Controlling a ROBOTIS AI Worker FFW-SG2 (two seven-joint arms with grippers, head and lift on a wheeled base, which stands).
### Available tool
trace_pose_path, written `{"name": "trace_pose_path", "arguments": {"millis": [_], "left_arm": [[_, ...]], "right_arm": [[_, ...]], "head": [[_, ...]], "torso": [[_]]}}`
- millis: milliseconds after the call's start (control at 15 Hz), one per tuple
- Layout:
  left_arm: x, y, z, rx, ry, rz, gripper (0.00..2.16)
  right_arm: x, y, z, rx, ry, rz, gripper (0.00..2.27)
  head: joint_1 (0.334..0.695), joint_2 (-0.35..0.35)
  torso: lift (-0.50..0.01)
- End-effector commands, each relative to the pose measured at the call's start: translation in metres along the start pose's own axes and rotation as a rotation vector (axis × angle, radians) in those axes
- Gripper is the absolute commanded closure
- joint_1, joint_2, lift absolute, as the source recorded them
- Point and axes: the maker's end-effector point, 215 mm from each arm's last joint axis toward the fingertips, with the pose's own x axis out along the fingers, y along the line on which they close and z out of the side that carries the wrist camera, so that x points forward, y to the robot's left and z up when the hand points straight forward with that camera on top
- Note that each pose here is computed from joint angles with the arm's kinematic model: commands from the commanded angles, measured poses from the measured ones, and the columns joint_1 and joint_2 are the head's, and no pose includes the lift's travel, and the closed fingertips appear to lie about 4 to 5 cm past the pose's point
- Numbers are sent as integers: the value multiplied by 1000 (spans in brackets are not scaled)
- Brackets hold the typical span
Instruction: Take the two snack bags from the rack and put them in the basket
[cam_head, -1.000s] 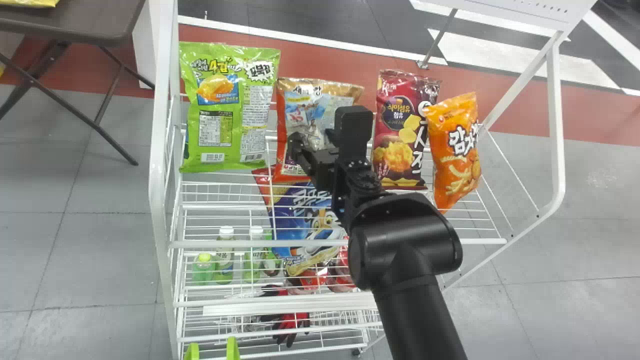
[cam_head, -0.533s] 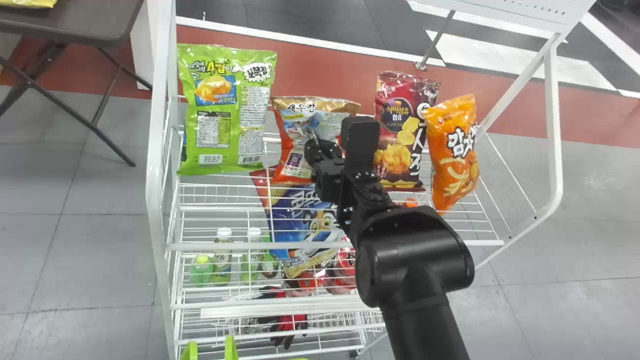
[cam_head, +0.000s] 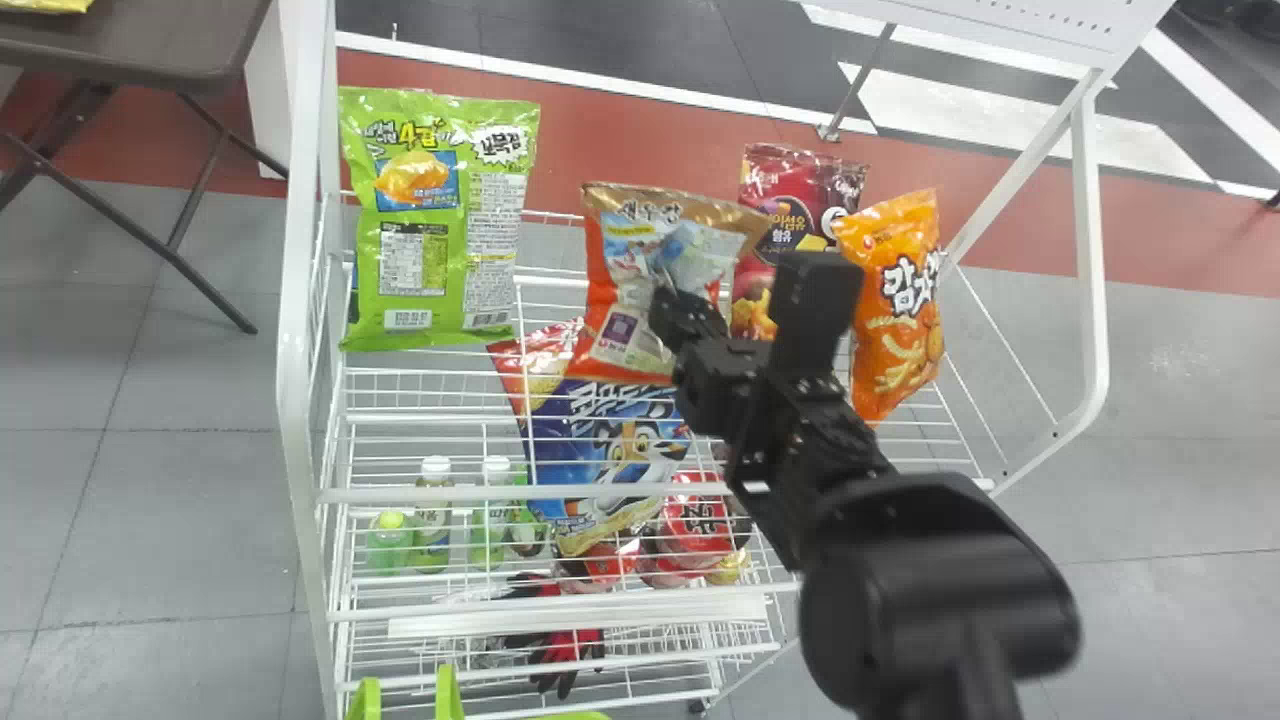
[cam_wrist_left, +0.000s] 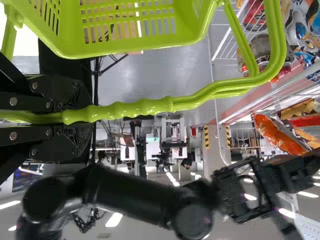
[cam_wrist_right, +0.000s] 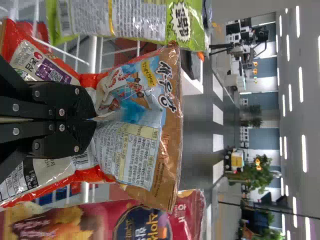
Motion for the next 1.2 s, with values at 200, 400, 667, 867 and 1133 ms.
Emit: {"name": "trace_pose_path", "arguments": {"millis": [200,400,667,867,1133], "left_arm": [[5,-3,6,6,4,-17,1598],[4,-3,5,-5,3,-28,1598],[3,-2,6,-6,0,-25,1598],[3,-1,6,-2,1,-17,1598],[5,-1,5,0,6,-12,1598]], "right_arm": [[-94,25,-32,89,105,107,2253],[-137,52,-87,152,313,196,2253],[-200,103,-158,277,571,371,2253],[-250,123,-209,323,811,423,2253],[-276,146,-249,377,956,473,2253]], "head": [[695,-350],[695,-350],[695,-350],[695,-350],[695,-350]], "torso": [[-10],[-10],[-10],[-10],[-10]]}}
